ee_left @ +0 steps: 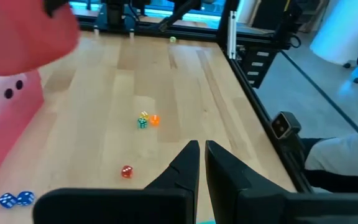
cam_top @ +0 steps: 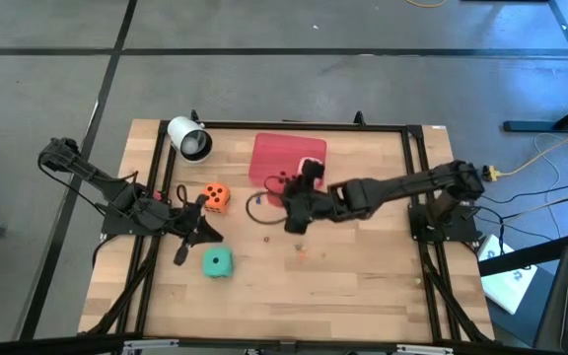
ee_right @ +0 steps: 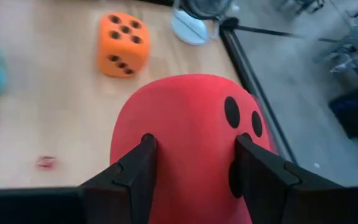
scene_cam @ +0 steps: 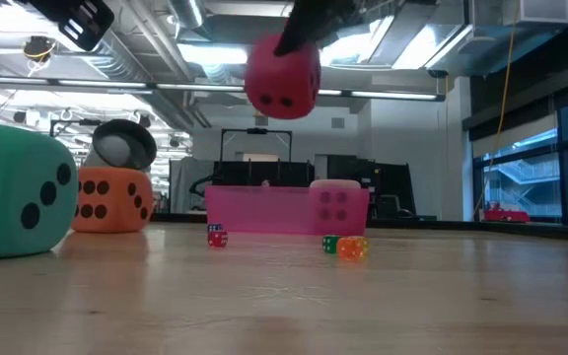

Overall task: Pick & Place Dice
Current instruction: Put the big red dice into the pink bin

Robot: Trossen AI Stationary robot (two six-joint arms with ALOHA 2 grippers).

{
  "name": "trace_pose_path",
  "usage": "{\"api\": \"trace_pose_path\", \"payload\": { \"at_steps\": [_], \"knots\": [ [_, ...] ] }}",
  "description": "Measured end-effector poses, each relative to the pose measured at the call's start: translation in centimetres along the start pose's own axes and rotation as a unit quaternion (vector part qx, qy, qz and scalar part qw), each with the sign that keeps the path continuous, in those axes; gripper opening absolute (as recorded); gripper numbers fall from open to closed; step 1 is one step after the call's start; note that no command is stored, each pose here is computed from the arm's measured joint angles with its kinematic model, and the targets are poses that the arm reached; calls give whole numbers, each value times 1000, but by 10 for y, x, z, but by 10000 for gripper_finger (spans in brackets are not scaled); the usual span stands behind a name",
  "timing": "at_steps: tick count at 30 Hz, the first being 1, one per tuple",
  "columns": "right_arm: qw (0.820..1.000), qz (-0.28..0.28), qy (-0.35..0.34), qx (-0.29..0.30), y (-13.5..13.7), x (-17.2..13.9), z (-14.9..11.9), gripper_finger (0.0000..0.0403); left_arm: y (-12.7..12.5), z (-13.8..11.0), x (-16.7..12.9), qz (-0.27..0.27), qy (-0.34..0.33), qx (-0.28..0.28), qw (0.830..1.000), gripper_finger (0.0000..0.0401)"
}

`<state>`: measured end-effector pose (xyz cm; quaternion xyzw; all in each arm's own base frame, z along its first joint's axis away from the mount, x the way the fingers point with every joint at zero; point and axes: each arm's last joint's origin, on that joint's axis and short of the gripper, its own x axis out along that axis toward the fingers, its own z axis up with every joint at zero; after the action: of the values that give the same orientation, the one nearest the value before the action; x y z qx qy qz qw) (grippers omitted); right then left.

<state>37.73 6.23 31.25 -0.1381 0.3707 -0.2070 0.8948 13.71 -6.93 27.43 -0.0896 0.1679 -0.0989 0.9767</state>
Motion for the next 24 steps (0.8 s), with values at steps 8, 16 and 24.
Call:
{"api": "trace_pose_path", "payload": {
  "at_steps": [8, 16, 24],
  "knots": [
    [999, -11, 31, -1, -52, 34, -1, 187, 1, 0, 0, 16, -4, 10, 1000, 22],
    [999, 37, 16, 22, -100, 60, -2, 187, 2, 1, 0, 40, -11, 27, 999, 22],
    [995, 89, -13, 40, -136, 75, -5, 187, 2, 1, 0, 42, -11, 31, 999, 22]
  ]
}}
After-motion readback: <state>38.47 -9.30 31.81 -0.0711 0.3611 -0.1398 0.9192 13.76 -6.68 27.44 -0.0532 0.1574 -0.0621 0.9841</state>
